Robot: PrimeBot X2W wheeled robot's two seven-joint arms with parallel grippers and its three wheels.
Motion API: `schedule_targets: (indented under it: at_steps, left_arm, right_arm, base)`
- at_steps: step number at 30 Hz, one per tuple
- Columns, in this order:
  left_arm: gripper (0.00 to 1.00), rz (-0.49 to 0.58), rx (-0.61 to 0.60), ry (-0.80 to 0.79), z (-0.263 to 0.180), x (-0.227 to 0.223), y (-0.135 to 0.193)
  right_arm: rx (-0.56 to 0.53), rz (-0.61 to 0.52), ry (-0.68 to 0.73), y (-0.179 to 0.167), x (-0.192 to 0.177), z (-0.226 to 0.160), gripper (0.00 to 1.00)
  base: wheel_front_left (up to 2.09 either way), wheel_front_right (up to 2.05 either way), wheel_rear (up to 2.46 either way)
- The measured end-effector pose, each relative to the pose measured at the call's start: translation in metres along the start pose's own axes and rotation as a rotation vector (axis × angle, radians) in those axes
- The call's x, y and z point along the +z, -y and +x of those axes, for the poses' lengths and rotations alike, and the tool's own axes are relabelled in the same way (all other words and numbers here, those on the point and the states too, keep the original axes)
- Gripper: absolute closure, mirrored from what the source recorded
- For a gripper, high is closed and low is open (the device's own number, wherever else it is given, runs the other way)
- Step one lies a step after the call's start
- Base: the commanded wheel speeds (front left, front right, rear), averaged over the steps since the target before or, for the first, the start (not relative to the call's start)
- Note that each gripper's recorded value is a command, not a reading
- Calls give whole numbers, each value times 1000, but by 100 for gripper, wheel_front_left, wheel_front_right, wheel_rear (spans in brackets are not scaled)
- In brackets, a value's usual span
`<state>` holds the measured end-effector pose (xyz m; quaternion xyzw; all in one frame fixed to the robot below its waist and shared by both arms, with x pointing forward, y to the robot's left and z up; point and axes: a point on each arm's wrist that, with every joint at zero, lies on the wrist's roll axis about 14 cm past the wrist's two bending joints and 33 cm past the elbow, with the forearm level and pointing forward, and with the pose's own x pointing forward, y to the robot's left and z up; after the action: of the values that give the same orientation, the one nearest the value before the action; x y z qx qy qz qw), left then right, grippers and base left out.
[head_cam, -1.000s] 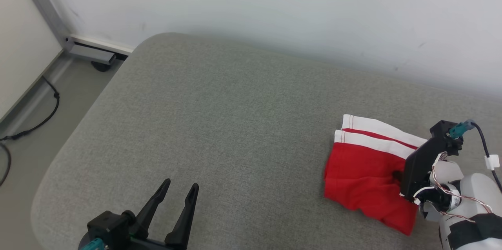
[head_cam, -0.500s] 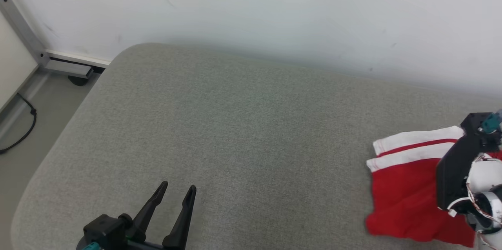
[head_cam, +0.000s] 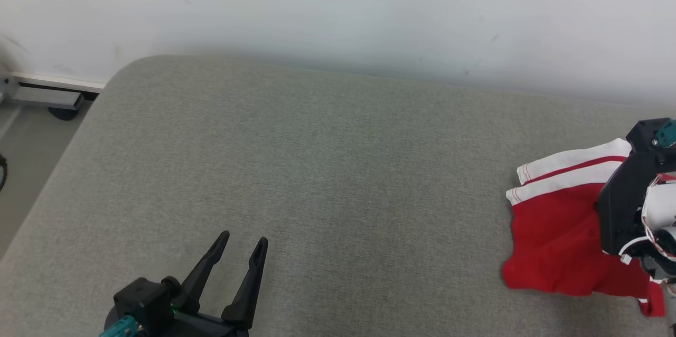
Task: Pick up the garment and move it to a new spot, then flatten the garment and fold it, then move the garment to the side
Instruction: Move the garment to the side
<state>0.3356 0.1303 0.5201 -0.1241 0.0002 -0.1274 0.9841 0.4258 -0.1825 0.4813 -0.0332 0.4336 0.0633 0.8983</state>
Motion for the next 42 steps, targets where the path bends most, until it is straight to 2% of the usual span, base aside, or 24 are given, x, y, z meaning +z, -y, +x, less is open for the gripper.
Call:
schedule_targets:
  at_steps: [10,16,25,32,37,42]
  left_arm:
    - [0,-8,-61,-41,25,-14,9]
    - [0,-13,-76,-66,36,-23,9]
    - [0,-17,-92,-101,47,-36,9]
    - [0,-13,-99,-116,50,-41,8]
    - [0,-3,-102,-131,51,-43,5]
    - [0,10,-100,-149,51,-46,1]
  right_arm:
    - [-39,-50,-90,37,-6,8,100]
    - [-107,-43,-107,71,-8,9,100]
    - [-156,-49,-114,97,-7,1,100]
    - [-265,-64,-108,133,-7,-12,100]
    - [-313,-73,-109,146,-15,-2,100]
    - [-410,-55,-131,169,-26,8,100]
  base:
    - [0,0,0]
    - [0,0,0]
    - [0,0,0]
    - [0,0,0]
    - [0,0,0]
    - [0,0,0]
